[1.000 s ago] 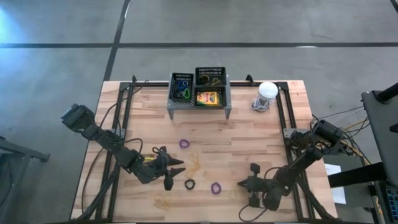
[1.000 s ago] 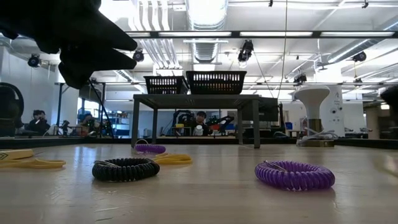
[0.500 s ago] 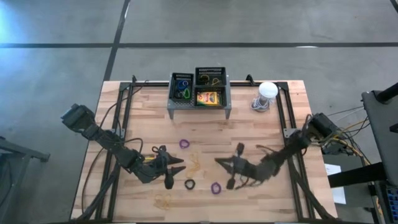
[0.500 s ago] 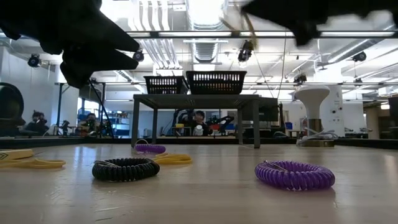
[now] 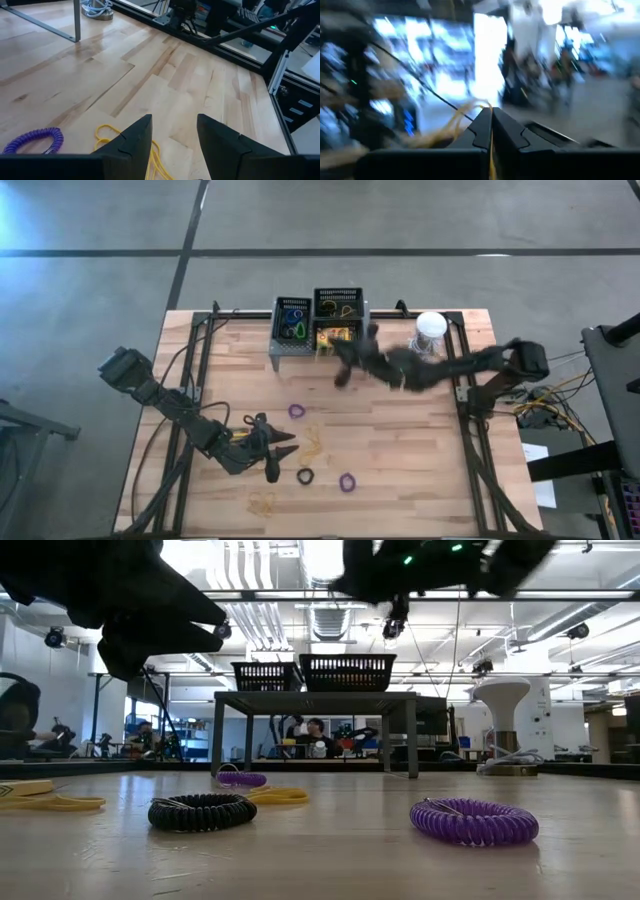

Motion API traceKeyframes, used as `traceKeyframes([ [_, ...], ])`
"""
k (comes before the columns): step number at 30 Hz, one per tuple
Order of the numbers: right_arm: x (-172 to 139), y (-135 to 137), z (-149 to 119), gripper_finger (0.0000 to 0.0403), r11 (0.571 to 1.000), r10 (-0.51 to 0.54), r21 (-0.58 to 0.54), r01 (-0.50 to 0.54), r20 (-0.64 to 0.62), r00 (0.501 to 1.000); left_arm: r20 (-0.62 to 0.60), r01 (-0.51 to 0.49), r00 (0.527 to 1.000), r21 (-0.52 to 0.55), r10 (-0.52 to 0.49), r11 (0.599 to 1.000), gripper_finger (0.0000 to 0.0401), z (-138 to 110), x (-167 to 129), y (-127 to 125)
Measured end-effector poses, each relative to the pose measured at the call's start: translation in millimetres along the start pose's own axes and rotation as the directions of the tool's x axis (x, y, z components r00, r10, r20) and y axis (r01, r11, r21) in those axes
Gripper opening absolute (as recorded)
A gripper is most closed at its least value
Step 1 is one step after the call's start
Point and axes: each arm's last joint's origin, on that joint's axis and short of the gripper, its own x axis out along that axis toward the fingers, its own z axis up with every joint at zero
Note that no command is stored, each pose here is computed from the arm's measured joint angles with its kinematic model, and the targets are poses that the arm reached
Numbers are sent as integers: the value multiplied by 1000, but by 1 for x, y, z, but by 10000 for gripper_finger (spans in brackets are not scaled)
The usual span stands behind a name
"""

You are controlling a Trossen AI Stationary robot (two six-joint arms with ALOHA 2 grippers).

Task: Pick & Place Office Desk Supplies
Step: Put the yellow rubber band into the top black bin on the shelf

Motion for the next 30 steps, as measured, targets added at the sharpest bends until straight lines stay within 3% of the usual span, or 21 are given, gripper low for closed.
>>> traceKeyframes([
  [3,29,-38,16,8,993,-112,-64,101,-192,975,-1,-2,1000,5,2,1000,161,0,0,0],
  [8,59,-97,36,8,955,-288,-193,226,-419,861,2,-9,1000,7,9,1000,161,0,0,1],
  [14,80,-142,40,8,966,-258,-167,197,-577,775,3,-11,1000,8,11,1000,161,0,0,1],
  [24,89,-156,23,8,968,-249,-153,199,-690,679,3,-12,1000,8,12,1000,161,0,0,1],
  [30,88,-157,17,14,967,-251,-157,199,-702,667,3,-12,1000,8,12,1000,161,0,0,1],
])
